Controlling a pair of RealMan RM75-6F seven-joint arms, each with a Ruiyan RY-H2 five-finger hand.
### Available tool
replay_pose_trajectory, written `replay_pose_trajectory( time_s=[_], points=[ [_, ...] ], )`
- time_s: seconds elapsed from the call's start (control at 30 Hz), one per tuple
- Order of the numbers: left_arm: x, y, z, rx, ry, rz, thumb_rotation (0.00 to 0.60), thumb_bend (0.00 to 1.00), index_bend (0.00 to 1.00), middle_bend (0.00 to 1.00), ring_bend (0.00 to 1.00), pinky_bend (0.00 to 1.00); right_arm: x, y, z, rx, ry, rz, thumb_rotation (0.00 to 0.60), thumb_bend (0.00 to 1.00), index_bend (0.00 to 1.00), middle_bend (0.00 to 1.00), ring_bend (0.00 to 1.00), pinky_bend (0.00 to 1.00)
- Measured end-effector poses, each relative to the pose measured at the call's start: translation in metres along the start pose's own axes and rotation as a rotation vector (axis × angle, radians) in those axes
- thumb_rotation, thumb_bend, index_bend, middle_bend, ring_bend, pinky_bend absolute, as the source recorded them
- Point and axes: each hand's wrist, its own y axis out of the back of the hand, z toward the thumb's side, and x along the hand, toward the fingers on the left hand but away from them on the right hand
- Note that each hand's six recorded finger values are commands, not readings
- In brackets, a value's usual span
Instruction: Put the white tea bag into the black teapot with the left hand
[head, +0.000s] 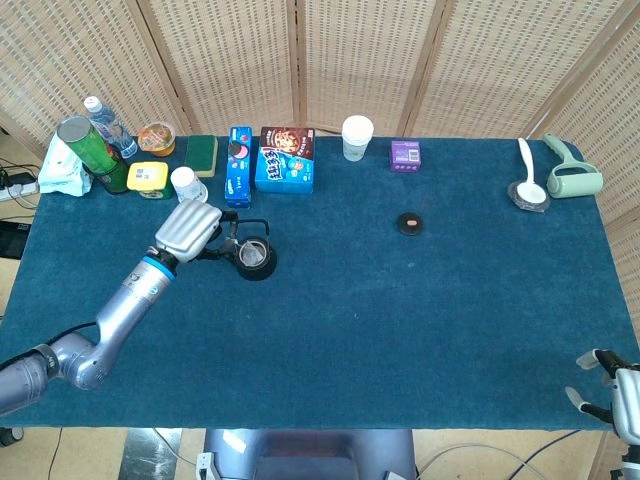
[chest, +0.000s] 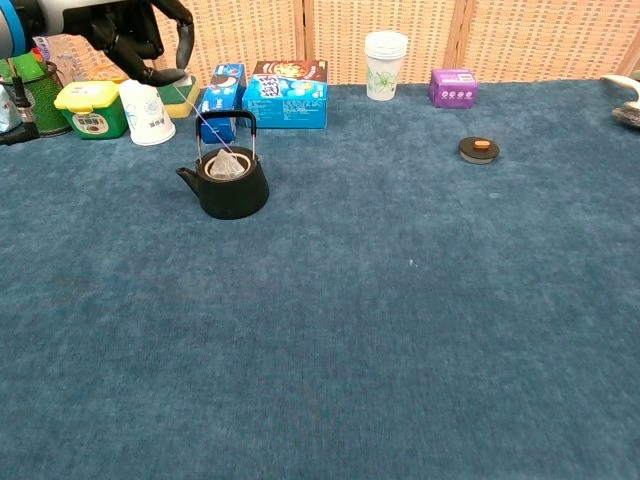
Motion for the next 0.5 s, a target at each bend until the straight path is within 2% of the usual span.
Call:
replay_pose_trajectory(
  time_s=[0.27, 0.5],
  points=[
    [-0.016, -0.006, -0.002, 0.003, -0.004, -0.006, 0.600, 0.46, 0.68, 1.00, 1.00, 0.97, 0.000, -0.001, -0.002, -0.004, -0.003, 0.003, 0.600, 0.21, 0.45, 0.48, 0.60, 0.50],
    [-0.048, -0.035, -0.004, -0.002, -0.009, -0.061, 0.600, 0.46, 0.68, 1.00, 1.00, 0.97, 0.000, -0.001, -0.001, 0.001, 0.004, 0.003, 0.600, 0.21, 0.45, 0.48, 0.60, 0.50]
  ],
)
